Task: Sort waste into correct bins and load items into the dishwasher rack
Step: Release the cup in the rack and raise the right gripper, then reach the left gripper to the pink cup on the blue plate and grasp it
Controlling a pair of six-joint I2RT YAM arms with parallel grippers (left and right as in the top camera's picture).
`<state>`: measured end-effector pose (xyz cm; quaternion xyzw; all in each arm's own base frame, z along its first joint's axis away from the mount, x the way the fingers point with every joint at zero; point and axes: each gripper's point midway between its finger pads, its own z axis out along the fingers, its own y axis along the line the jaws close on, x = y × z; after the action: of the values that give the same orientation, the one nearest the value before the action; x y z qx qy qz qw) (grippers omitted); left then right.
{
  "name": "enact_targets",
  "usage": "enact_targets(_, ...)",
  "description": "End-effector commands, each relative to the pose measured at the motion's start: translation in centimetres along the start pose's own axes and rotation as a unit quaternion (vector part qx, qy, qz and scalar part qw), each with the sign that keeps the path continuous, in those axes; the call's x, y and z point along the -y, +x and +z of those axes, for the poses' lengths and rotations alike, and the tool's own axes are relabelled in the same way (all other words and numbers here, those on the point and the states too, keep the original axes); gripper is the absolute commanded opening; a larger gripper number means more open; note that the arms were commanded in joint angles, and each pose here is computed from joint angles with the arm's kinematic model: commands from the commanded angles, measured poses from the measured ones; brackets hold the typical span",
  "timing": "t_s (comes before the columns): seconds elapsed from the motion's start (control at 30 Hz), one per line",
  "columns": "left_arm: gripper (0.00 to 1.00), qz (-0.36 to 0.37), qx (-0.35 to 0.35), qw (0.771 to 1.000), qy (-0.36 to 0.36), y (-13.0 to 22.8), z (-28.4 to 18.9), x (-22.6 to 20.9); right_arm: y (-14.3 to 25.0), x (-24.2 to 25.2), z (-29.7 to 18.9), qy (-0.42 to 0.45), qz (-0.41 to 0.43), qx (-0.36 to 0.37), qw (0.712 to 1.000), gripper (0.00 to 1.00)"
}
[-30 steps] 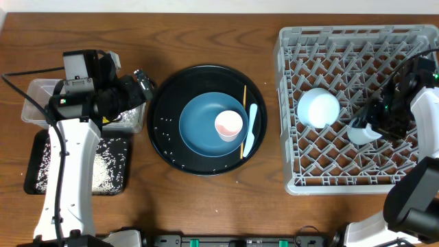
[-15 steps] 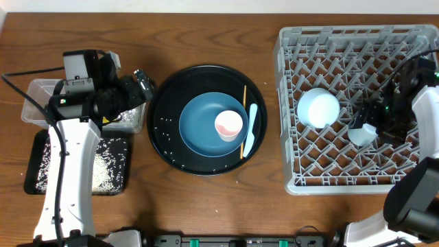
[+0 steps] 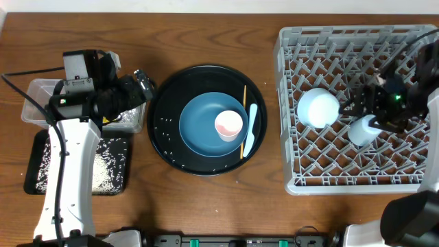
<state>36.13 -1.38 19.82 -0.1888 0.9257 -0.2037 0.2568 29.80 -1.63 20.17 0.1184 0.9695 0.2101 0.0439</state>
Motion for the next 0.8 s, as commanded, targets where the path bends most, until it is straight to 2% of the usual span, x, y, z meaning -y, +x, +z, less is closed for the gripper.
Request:
enact_targets(0.0, 0.98, 0.001, 0.001, 1.000, -0.007, -0.1, 0.1, -0.4, 0.3, -1.7, -0.1, -0.029, -0.032, -0.002, 0.999, 0.88)
enact_targets(0.37, 0.98, 0.009, 0.029, 1.000, 0.005, -1.5, 0.1, 0.2, 2.2, -1.1, 2.1, -0.023, -0.027, -0.048, 0.998, 0.89)
enact_targets(0.53, 0.98, -0.007, -0.029, 1.000, 0.005, 1.3, 0.5, 0.1, 2.0, -0.6, 3.3, -0.023, -0.028, -0.045, 0.998, 0.88)
enact_targets(0.57, 0.96, -0.006, -0.039, 0.999, 0.008, 1.9, 0.7, 0.3, 2.0, -0.6, 3.3, -0.025, -0.028, -0.045, 0.998, 0.87)
enact_targets(0.6, 0.80, -0.002, -0.051, 0.999, 0.014, 2.6, 1.0, 0.7, 1.9, -0.7, 3.3, -0.025, -0.029, -0.044, 0.998, 0.87)
enact_targets(0.63, 0.74, 0.003, -0.062, 0.998, 0.022, 3.2, 1.4, 1.3, 1.8, -0.7, 3.3, -0.025, -0.030, -0.042, 0.998, 0.87)
enact_targets(0.77, 0.73, 0.019, -0.093, 0.995, 0.037, 6.0, 3.0, 4.5, 1.7, -0.7, 3.3, -0.025, -0.031, -0.040, 0.998, 0.87)
